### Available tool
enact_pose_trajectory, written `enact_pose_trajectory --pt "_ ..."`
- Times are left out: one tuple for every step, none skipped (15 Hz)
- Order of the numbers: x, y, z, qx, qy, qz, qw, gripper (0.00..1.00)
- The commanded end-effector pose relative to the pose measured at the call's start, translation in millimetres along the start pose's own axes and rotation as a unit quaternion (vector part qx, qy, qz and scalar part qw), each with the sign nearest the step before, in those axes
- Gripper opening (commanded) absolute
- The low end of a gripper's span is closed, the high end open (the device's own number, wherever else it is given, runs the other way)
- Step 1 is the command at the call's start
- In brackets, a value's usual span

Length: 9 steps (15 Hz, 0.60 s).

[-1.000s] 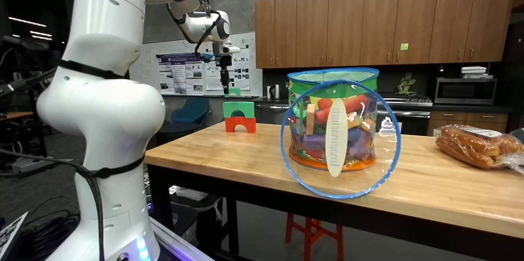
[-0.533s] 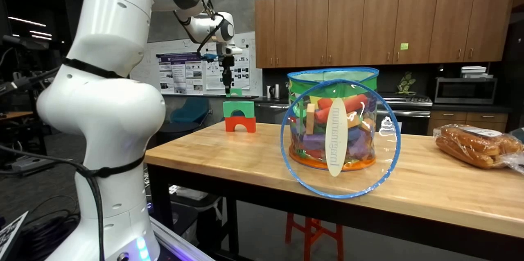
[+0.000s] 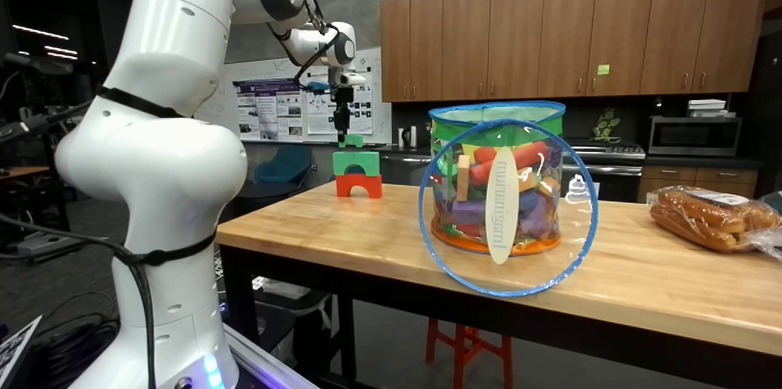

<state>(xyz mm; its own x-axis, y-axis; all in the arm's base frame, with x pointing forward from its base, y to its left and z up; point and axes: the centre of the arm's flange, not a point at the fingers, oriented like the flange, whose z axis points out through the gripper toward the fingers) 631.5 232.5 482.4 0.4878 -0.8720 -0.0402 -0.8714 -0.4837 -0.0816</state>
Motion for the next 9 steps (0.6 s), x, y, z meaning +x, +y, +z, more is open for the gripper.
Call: enact_pose_trajectory --pt "2.5 -8.3 0.1 -0.006 -0.006 0.023 0.9997 0.15" --pt "3.6 -8.6 1.4 -0.006 -0.007 0.027 0.9996 0.15" --pt "4.5 -9.1 2.8 -0.007 -0.007 0.031 0.9995 0.15" --pt "5.3 -9.7 4.4 -0.008 -0.007 0.034 0.9994 0.15" --pt "5.9 -9.9 5.2 -0.008 -0.006 0.037 0.9993 0.15" --pt "6.5 -10.0 6.5 -0.009 -0.006 0.040 0.9991 0.15" --pt "7.1 -10.2 8.0 -0.010 -0.006 0.042 0.9990 0.15" --pt "7.3 -10.4 8.9 -0.010 -0.006 0.044 0.9990 0.15" --pt "7.8 -10.3 9.9 -0.010 -0.007 0.046 0.9989 0.15"
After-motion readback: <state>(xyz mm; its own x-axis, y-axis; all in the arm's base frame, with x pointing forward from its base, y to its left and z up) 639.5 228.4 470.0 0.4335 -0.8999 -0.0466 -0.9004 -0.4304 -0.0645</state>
